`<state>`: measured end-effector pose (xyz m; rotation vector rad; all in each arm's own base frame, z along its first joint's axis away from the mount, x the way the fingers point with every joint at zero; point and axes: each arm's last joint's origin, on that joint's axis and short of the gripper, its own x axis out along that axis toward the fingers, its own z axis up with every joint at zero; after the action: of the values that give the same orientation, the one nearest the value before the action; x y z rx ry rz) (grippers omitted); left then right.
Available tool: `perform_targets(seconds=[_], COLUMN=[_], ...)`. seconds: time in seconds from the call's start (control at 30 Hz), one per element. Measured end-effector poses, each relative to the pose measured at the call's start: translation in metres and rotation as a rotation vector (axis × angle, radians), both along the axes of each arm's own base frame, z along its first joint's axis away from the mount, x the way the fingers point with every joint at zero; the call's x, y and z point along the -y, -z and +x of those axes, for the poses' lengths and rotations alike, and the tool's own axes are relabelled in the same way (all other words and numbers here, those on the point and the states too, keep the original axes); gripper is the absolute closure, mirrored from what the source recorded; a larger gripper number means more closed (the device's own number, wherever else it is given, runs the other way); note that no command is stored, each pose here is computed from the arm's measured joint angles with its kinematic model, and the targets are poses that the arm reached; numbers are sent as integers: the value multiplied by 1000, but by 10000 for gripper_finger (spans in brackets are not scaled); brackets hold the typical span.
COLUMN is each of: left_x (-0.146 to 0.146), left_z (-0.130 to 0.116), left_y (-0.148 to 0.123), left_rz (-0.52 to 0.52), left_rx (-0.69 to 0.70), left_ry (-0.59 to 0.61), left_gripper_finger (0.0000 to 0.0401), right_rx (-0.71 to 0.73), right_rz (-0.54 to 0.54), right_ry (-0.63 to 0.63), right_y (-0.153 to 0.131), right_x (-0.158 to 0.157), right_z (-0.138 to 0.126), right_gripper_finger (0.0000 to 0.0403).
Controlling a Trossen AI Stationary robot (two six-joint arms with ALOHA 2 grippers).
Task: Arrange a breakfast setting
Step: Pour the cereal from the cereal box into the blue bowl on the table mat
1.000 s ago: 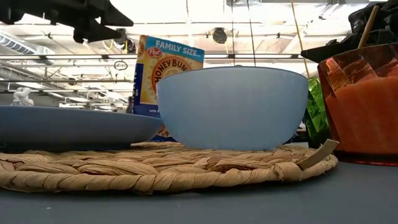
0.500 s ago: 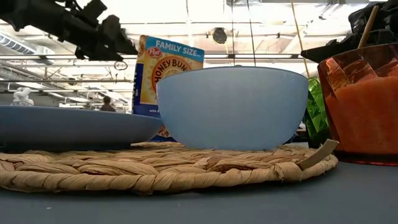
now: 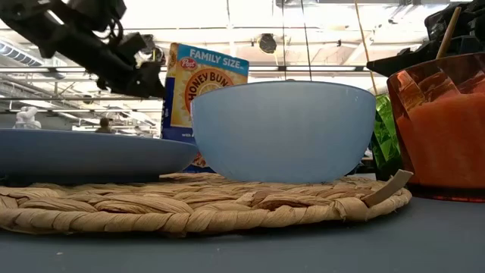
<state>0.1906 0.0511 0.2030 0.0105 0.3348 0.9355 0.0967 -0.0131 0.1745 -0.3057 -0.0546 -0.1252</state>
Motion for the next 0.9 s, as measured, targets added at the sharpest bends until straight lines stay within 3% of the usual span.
perform_targets(seconds=[0.33,0.63,0.9], left_x=[-36,-68,-73], left_z=[8,12,14], left_y=[23,33,38], left_rz=[-76,-90,-115], left_rx=[-52,13,43], left_ry=[-30,-14,-11], left_gripper_finger=[36,36,36], right_rx=[-1,0,-1], right_rz=[0,0,0], right_ry=[0,0,0], right_y=[0,0,0], right_x=[0,0,0], right_z=[0,0,0], right_gripper_finger=[252,252,252])
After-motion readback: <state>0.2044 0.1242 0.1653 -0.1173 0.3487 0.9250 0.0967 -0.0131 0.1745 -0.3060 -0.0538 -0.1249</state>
